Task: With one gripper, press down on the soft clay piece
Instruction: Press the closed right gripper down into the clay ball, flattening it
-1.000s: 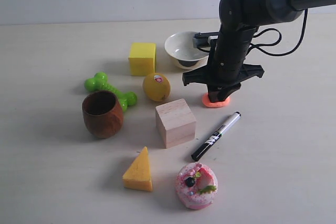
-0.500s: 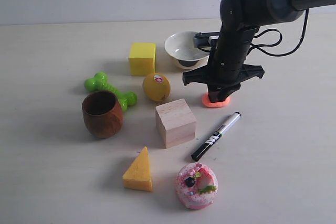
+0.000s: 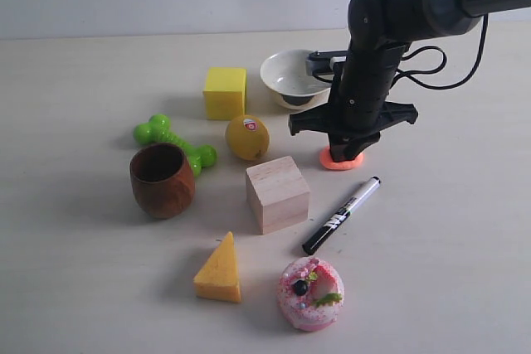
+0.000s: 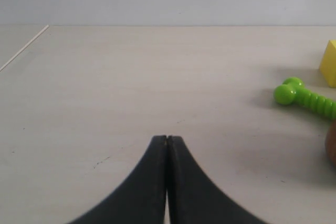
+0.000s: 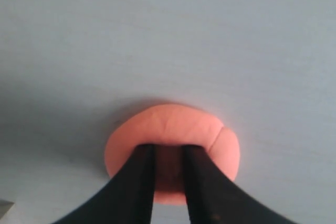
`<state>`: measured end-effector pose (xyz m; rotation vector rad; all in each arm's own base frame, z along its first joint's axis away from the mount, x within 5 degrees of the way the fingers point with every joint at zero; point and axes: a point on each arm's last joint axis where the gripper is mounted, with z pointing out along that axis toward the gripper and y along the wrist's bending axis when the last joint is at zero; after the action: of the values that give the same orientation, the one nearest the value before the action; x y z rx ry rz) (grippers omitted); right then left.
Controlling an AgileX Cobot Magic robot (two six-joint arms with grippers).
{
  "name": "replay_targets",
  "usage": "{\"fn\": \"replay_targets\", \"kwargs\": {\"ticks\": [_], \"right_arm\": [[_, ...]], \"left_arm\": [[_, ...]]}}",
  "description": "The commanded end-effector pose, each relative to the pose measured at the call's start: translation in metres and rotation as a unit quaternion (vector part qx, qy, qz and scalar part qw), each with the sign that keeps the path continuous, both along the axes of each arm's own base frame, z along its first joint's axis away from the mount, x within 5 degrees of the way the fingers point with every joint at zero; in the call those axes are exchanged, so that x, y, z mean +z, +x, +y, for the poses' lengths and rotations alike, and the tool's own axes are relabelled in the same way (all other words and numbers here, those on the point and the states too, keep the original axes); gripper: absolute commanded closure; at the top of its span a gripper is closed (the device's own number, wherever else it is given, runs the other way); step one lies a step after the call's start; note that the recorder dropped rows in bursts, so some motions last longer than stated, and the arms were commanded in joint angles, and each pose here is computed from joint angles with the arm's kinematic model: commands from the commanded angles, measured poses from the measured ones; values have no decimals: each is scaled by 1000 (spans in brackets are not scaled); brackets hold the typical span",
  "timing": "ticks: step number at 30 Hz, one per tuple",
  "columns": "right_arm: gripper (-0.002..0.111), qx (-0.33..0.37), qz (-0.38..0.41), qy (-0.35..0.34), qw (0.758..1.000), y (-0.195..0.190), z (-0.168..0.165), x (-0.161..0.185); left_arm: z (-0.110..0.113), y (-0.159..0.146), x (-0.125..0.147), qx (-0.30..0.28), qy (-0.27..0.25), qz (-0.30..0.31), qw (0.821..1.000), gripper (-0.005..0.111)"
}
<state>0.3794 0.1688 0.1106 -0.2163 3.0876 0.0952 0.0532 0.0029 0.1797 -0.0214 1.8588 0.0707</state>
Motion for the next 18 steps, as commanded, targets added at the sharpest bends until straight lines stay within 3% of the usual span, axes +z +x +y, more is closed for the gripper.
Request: {"fn": "replay_targets", "kwargs": {"ticks": [1,18], "right_arm": [[87,3,2,-2,1000,-3,-2,3],[93,3,-12,4,1000,-3,-2,16]], "left_arm": [[0,0,1,-2,-1,-7,1000,107],[0,0,1,-2,-1,-7,1000,107]]}}
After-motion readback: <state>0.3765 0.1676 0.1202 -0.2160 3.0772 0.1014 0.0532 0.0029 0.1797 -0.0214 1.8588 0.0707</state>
